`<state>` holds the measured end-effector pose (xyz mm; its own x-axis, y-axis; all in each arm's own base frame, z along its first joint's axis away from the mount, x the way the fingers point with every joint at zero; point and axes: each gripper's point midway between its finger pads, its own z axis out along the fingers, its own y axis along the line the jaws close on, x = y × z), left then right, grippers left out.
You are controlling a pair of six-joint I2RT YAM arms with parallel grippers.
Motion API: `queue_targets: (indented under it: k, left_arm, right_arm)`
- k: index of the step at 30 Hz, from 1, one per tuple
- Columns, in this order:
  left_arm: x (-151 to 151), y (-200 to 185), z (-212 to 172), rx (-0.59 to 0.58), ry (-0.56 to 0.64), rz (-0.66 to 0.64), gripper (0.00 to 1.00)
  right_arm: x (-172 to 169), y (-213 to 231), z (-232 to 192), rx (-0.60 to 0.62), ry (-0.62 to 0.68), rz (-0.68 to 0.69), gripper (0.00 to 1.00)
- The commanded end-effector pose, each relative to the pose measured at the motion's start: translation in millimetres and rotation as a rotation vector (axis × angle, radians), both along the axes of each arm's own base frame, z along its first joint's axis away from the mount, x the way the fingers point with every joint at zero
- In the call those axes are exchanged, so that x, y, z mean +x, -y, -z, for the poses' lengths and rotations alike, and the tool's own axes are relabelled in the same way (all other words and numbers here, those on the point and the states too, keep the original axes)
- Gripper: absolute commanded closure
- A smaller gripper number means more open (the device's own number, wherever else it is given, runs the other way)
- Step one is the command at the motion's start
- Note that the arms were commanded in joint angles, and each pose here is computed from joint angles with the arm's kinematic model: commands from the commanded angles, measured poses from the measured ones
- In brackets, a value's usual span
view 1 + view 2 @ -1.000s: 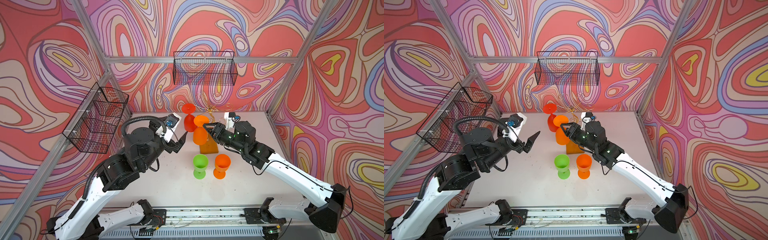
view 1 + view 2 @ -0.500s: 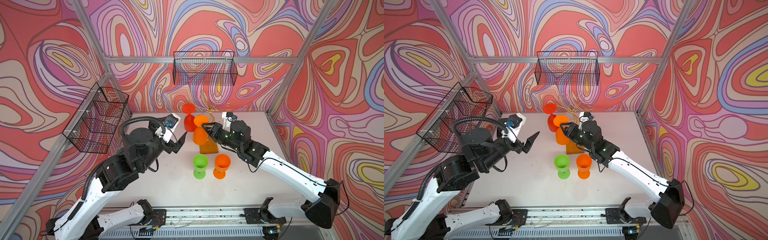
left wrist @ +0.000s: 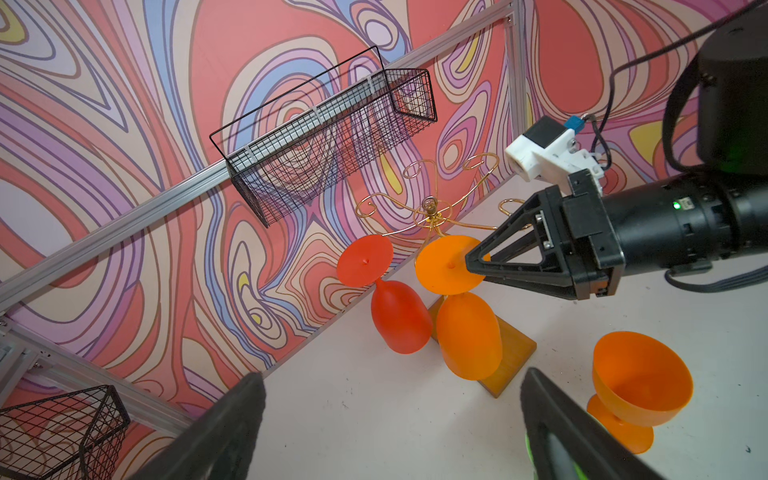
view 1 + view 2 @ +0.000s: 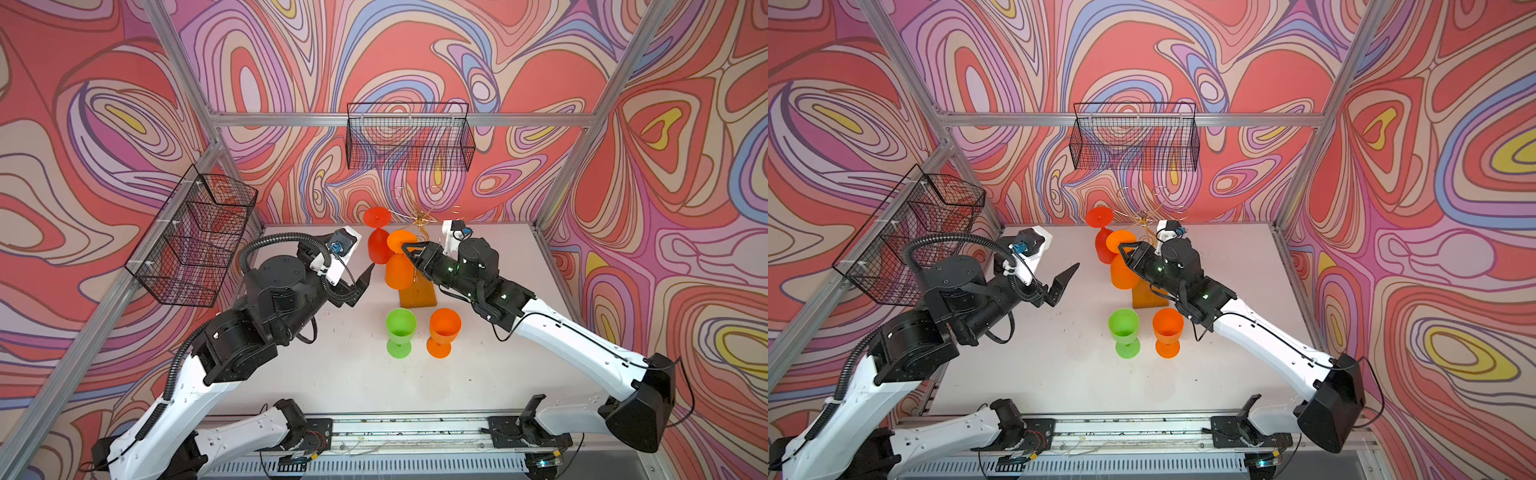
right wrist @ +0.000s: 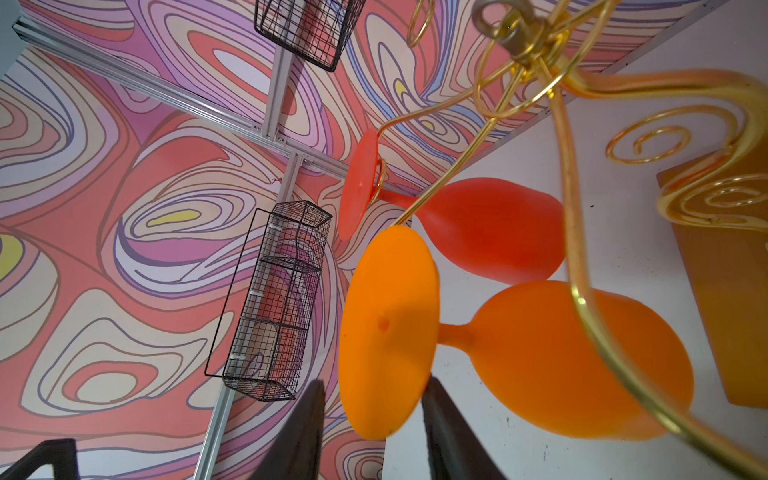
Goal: Take the wine glass off the wine glass rack
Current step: 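Close the right gripper on the orange glass's foot on the rack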
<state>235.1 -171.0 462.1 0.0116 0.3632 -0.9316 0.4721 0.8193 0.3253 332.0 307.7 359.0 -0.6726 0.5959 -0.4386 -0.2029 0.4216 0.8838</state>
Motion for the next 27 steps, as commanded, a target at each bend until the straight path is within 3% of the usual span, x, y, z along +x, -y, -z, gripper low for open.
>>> queue_targets:
  k: [1, 27]
  left_arm:
    - [0.5, -1.3, 0.9, 0.015, 0.008, 0.003, 0.05]
    - [-0.5, -7.3, -1.8, 0.019, 0.018, -0.010, 0.05]
  right_arm:
    - [0.4, -1.1, -15.1, 0.005, 0.039, 0.004, 0.62]
    - [0.9, 0.0, -15.9, -0.013, 0.038, 0.010, 0.86]
